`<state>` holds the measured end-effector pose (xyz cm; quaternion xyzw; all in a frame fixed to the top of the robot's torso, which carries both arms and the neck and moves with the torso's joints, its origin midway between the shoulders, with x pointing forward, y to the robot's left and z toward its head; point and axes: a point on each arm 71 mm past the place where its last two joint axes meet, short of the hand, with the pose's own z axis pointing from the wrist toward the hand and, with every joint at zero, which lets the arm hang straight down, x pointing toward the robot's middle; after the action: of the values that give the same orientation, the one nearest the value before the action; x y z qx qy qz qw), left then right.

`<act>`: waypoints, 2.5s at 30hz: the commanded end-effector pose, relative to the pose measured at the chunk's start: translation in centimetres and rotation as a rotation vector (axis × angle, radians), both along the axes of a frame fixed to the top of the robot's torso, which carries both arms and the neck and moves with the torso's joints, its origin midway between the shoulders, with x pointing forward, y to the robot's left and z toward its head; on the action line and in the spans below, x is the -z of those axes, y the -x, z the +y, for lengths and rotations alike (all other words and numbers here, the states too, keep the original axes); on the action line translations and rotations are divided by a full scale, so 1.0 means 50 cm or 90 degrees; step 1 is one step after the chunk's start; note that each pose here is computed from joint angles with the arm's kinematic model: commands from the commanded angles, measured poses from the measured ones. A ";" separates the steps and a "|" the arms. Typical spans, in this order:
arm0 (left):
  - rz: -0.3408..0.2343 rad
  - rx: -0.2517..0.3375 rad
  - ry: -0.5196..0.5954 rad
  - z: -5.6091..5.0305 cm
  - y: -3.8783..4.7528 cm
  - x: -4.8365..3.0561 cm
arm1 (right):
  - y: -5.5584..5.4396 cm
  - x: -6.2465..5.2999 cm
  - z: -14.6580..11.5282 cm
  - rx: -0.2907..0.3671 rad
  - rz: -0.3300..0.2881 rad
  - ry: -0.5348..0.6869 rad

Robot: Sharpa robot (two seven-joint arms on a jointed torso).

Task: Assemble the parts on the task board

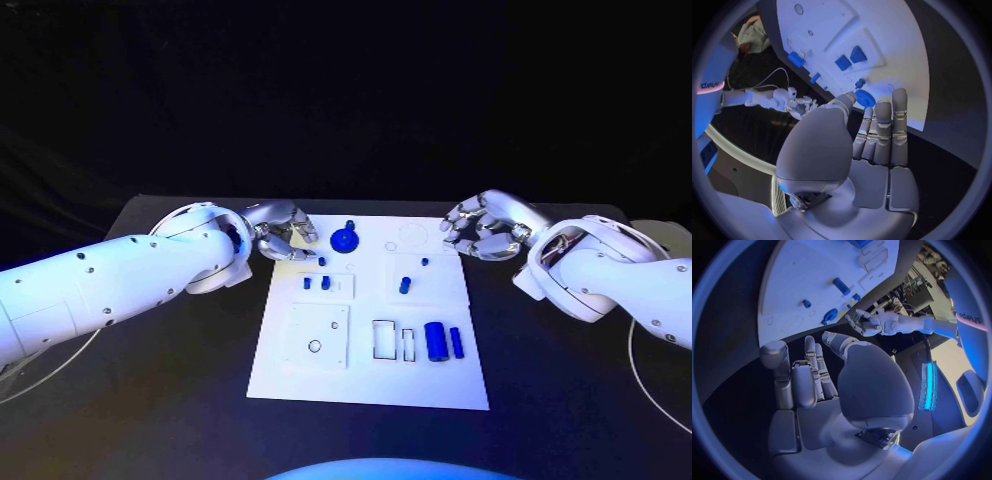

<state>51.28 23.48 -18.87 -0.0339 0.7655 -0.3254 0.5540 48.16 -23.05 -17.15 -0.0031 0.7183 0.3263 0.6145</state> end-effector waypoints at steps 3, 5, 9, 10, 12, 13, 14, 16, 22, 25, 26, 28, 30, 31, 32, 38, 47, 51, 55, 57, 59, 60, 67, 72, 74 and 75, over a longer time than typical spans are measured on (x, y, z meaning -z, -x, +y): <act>0.031 -0.095 0.319 0.036 -0.006 -0.027 | 0.008 0.022 0.025 -0.063 -0.059 0.229; 0.043 -0.109 0.394 0.044 -0.004 -0.032 | 0.010 0.029 0.033 -0.069 -0.071 0.259; 0.061 -0.126 0.503 0.051 0.007 -0.040 | 0.011 0.044 0.052 -0.076 -0.095 0.295; 0.066 -0.127 0.523 0.051 0.011 -0.042 | 0.012 0.047 0.057 -0.076 -0.101 0.299; 0.077 -0.126 0.558 0.048 0.017 -0.044 | 0.011 0.052 0.066 -0.077 -0.109 0.304; 0.082 -0.125 0.574 0.046 0.021 -0.045 | 0.010 0.055 0.070 -0.077 -0.113 0.307; 0.086 -0.124 0.586 0.044 0.024 -0.046 | 0.010 0.056 0.074 -0.078 -0.115 0.309; 0.093 -0.120 0.605 0.039 0.029 -0.047 | 0.008 0.059 0.080 -0.078 -0.121 0.310; 0.101 -0.118 0.630 0.034 0.034 -0.049 | 0.003 0.064 0.100 -0.086 -0.133 0.311; 0.103 -0.120 0.636 0.034 0.035 -0.049 | 0.001 0.067 0.109 -0.090 -0.136 0.309; 0.104 -0.121 0.637 0.034 0.035 -0.049 | 0.001 0.068 0.112 -0.090 -0.137 0.308; 0.104 -0.121 0.638 0.034 0.035 -0.049 | 0.000 0.068 0.114 -0.090 -0.138 0.307; 0.105 -0.122 0.639 0.034 0.036 -0.048 | -0.001 0.069 0.116 -0.089 -0.141 0.305; 0.106 -0.122 0.640 0.034 0.036 -0.048 | -0.002 0.070 0.117 -0.089 -0.141 0.305; 0.106 -0.123 0.640 0.035 0.036 -0.048 | -0.002 0.070 0.117 -0.089 -0.141 0.305; 0.109 -0.126 0.641 0.036 0.036 -0.047 | -0.006 0.076 0.120 -0.092 -0.132 0.313; 0.118 -0.129 0.638 0.037 0.036 -0.045 | -0.008 0.091 0.117 -0.092 -0.109 0.334; 0.122 -0.131 0.637 0.037 0.036 -0.044 | -0.007 0.097 0.116 -0.093 -0.104 0.346; 0.125 -0.132 0.636 0.037 0.036 -0.044 | -0.006 0.102 0.118 -0.095 -0.101 0.353; 0.127 -0.132 0.635 0.037 0.036 -0.043 | -0.005 0.106 0.120 -0.095 -0.101 0.361; 0.129 -0.132 0.635 0.037 0.036 -0.043 | -0.004 0.108 0.121 -0.095 -0.100 0.367; 0.129 -0.132 0.634 0.037 0.036 -0.043 | -0.004 0.110 0.121 -0.095 -0.100 0.372; 0.136 -0.134 0.632 0.034 0.038 -0.042 | 0.000 0.110 0.123 -0.090 -0.118 0.380; 0.137 -0.135 0.632 0.033 0.038 -0.042 | 0.007 0.102 0.127 -0.089 -0.144 0.356; 0.137 -0.135 0.632 0.033 0.038 -0.042 | 0.010 0.098 0.128 -0.088 -0.154 0.347; 0.137 -0.135 0.631 0.033 0.038 -0.042 | 0.011 0.096 0.129 -0.087 -0.160 0.341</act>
<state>49.41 25.31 -16.83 -0.4028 0.5642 -0.5825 0.4244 47.87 -16.48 -21.35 -0.2503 0.6935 0.1732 0.6531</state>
